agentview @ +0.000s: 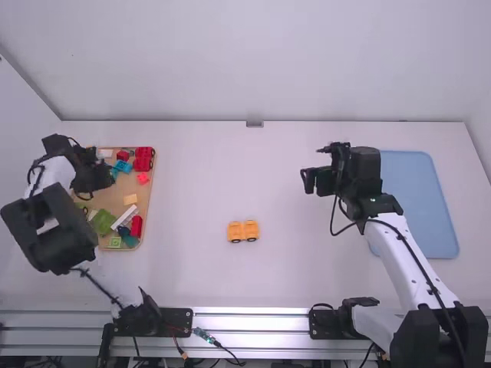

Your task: Assemble lego blocks to make yellow taxi

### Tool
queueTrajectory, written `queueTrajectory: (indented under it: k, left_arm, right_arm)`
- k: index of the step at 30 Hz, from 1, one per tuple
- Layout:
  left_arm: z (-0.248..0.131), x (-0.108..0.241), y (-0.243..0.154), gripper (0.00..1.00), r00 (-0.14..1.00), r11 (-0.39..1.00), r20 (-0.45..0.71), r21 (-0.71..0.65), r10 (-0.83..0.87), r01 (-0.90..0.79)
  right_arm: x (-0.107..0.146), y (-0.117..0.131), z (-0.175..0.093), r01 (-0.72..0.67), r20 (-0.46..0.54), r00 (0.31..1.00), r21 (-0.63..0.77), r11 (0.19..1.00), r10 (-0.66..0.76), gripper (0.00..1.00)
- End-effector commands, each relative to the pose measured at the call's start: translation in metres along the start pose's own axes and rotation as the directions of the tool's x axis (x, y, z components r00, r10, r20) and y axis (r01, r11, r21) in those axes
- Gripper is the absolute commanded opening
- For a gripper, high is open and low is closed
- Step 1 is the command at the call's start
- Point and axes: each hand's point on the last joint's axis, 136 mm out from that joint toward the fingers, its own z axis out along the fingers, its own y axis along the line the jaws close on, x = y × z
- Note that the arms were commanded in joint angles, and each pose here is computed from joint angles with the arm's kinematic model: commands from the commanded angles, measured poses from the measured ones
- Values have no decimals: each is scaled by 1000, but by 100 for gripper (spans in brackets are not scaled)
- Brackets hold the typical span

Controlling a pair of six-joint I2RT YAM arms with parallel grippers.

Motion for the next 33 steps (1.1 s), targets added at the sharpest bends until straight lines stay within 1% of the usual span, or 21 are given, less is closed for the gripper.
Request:
queueTrajectory:
  k: [1,3,5,6,9,12,15,17,19,20,21,22,23,24,29,30,33]
  left_arm:
    - [-36,-14,-55,2,983,974,142,179,115,-140]
    - [-51,-14,-80,2,964,951,208,228,165,-211]
    - [-63,-11,-106,2,944,928,260,254,205,-272]
    - [-69,-7,-122,2,929,912,289,267,232,-311]
    - [-84,8,-172,2,867,834,380,318,323,-451]
    - [-114,37,-246,2,738,633,546,419,398,-651]
    - [-137,62,-288,2,664,488,638,468,390,-736]
    - [-156,82,-318,2,614,360,704,503,357,-786]
    - [-166,94,-334,2,582,284,740,510,337,-812]
    - [-173,102,-346,2,576,229,758,529,307,-817]
    - [-176,105,-351,2,579,207,762,541,289,-815]
    - [-178,106,-354,2,582,196,764,548,278,-813]
    - [-180,109,-359,2,588,175,766,562,260,-809]
    - [-182,111,-364,2,589,152,770,570,243,-808]
    - [-184,119,-378,2,609,53,768,612,200,-789]
    - [-183,119,-383,2,620,39,760,625,193,-779]
    - [-178,120,-391,2,635,18,750,644,185,-765]
  right_arm:
    - [-17,24,-6,49,53,998,-127,991,-42,99]
    - [-25,38,-9,72,92,994,-206,976,-54,99]
    - [-31,55,-14,130,134,987,-297,946,-93,99]
    - [-34,66,-18,165,163,980,-353,921,-113,99]
    - [-40,85,-25,209,212,969,-457,865,-122,99]
    - [-42,104,-29,255,256,959,-580,773,-124,99]
    - [-40,118,-31,281,278,954,-682,675,-116,99]
    - [-38,126,-31,277,279,956,-758,591,-90,99]
    - [-38,130,-31,277,281,957,-799,534,-76,99]
    - [-36,134,-33,284,285,956,-838,466,-70,99]
    - [-35,137,-34,291,289,955,-858,424,-70,99]
    - [-34,139,-35,296,292,954,-868,399,-72,99]
    - [-32,143,-36,309,301,950,-886,346,-79,99]
    - [-30,146,-37,324,312,946,-894,310,-88,99]
    - [-33,160,-35,363,348,932,-894,262,-105,99]
    - [-32,165,-37,380,363,925,-893,241,-114,99]
    - [-31,174,-39,392,374,919,-893,220,-122,99]
